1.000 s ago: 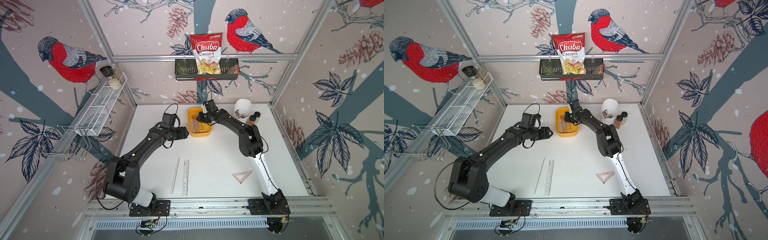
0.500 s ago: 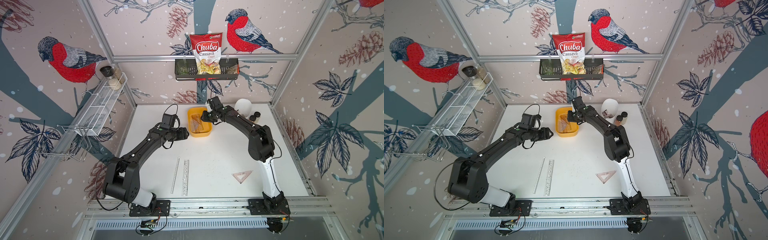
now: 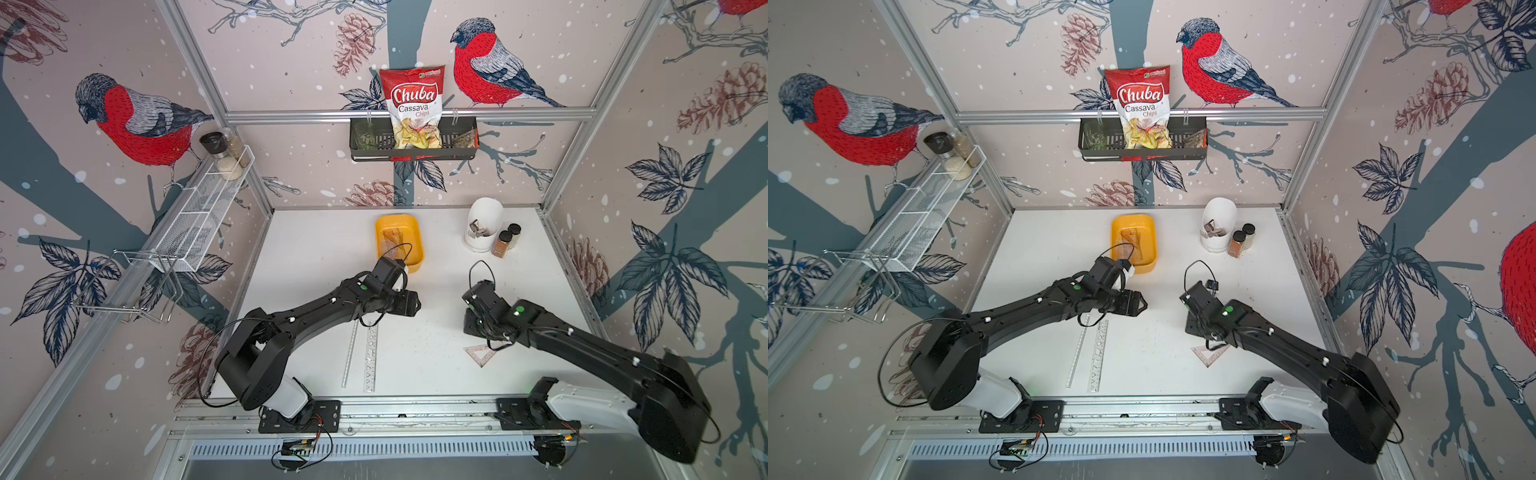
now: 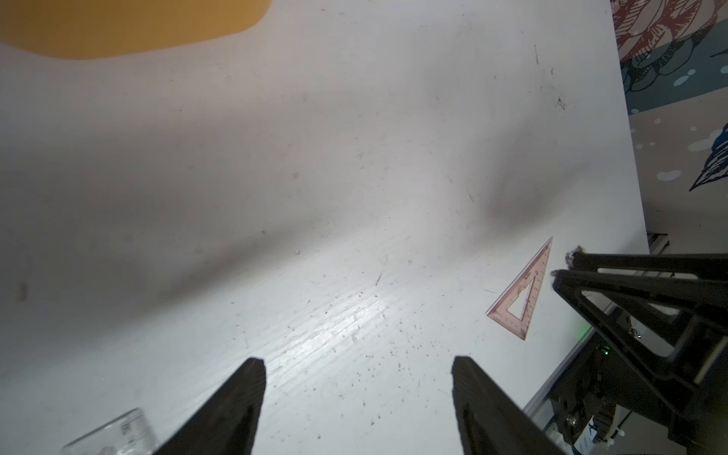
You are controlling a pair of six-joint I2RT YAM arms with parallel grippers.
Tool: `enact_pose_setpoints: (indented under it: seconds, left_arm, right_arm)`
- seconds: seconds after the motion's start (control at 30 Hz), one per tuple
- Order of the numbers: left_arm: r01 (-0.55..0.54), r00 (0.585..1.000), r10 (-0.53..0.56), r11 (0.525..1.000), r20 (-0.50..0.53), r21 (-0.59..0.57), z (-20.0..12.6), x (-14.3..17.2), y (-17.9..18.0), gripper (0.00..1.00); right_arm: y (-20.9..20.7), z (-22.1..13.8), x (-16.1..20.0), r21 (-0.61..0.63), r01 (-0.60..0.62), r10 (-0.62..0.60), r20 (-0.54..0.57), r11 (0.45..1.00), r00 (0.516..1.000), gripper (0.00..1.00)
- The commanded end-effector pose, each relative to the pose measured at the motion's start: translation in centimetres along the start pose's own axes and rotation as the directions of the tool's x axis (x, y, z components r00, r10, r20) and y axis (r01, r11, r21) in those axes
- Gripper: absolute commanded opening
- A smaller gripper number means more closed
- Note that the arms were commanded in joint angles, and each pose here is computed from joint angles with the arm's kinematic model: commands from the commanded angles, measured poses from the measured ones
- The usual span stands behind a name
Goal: Put the scattered rulers into the storage box
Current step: Place the ruler in the storage box, then pick up the ruler from the center of the board.
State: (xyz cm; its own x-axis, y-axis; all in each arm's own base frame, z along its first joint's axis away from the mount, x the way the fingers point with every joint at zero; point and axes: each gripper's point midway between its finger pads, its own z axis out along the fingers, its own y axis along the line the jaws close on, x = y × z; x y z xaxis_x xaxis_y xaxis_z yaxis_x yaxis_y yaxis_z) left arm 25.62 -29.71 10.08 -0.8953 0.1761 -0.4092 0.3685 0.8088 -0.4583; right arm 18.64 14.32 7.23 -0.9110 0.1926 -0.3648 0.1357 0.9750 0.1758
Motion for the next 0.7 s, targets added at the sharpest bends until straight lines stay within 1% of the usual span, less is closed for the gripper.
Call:
enact_pose_setpoints:
  seconds: [0.0, 0.1, 0.3, 0.47, 0.67]
  left_arm:
    - [-0.007, 0.999, 0.007, 1.000, 0.037, 0.013, 0.4, -0.9, -0.8, 0.79]
    - [-0.014, 0.999, 0.013, 1.000, 0.031, 0.012, 0.8, -0.9, -0.7, 0.80]
    - [-0.024, 1.000, 0.024, 1.000, 0.012, 0.004, 1.2, -0.7, -0.6, 0.80]
    - [-0.024, 1.000, 0.024, 1.000, 0.013, -0.002, 1.1, -0.4, -0.3, 0.80]
    - [-0.021, 1.000, 0.021, 1.000, 0.019, -0.018, 0.8, -0.1, 0.1, 0.80]
  right_arm:
    - [-4.4, 0.0, 2.1, 0.122, -0.174, 0.174, 0.009, 0.977, 0.985, 0.47]
    - [-5.5, 0.5, 3.4, 0.128, -0.203, 0.205, -0.008, 0.971, 0.979, 0.48]
    - [-6.2, 1.4, 4.9, 0.145, -0.216, 0.225, -0.049, 0.966, 0.973, 0.48]
    - [-5.8, 2.4, 5.1, 0.108, -0.214, 0.220, -0.048, 0.971, 0.974, 0.46]
    - [-5.4, 3.6, 4.4, 0.107, -0.184, 0.188, -0.032, 0.977, 0.982, 0.44]
